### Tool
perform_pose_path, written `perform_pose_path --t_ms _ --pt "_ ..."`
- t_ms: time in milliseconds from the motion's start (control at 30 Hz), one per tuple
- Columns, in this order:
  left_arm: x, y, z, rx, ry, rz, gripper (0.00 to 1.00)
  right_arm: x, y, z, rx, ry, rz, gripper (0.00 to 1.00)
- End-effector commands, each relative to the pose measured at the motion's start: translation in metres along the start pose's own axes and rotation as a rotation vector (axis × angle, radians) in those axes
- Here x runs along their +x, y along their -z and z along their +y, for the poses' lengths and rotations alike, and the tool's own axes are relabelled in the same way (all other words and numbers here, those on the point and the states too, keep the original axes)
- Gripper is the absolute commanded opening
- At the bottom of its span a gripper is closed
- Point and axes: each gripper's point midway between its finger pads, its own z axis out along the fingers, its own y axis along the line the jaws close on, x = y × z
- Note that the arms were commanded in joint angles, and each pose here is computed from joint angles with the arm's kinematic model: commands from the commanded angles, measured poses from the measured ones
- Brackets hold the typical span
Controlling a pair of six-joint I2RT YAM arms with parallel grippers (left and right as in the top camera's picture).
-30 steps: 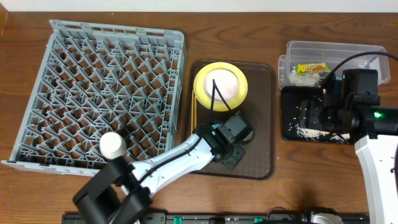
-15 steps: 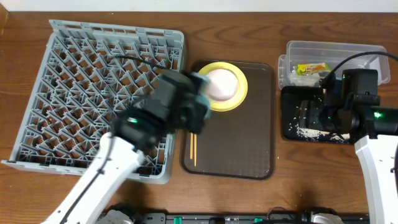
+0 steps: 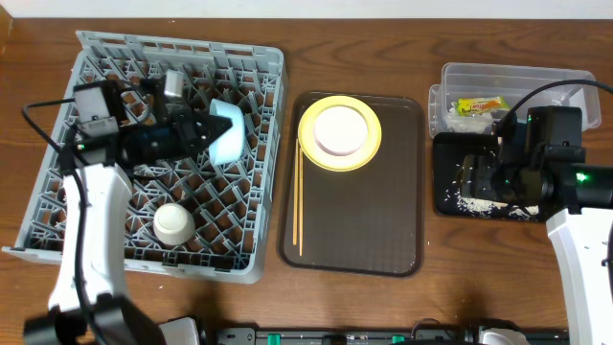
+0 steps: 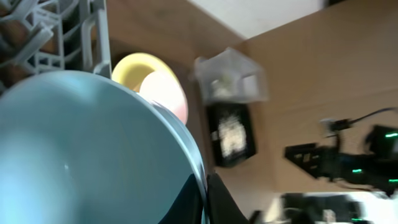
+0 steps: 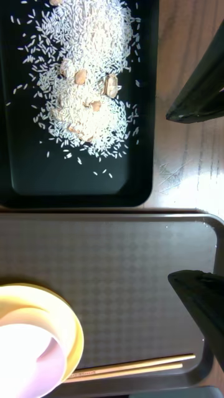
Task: Sort waste into correct bins and load items into the dishwasher
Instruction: 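Set the light-blue bowl upright in the rack's back row and release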
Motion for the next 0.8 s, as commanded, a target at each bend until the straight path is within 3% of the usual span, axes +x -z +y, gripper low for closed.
perform_pose_path --t_ms 0,367,600,767 --pt "-0.019 0.016 0.006 0.209 0.048 -0.035 0.06 -0.001 0.002 -0.003 0.006 -0.021 -0.007 0.73" --pt "-0.036 0.037 0.085 0.221 0.226 -0.125 0.06 -0.001 0.002 -0.003 0.006 -0.021 -0.006 0.73" --pt "-0.038 0.039 0.08 0.335 0.248 -0.12 0.06 0.0 0.002 -0.003 0.006 -0.021 -0.005 0.73" --pt "-0.038 0.039 0.08 0.337 0.286 -0.114 0.06 0.0 0.002 -0.003 0.006 -0.021 -0.004 0.73"
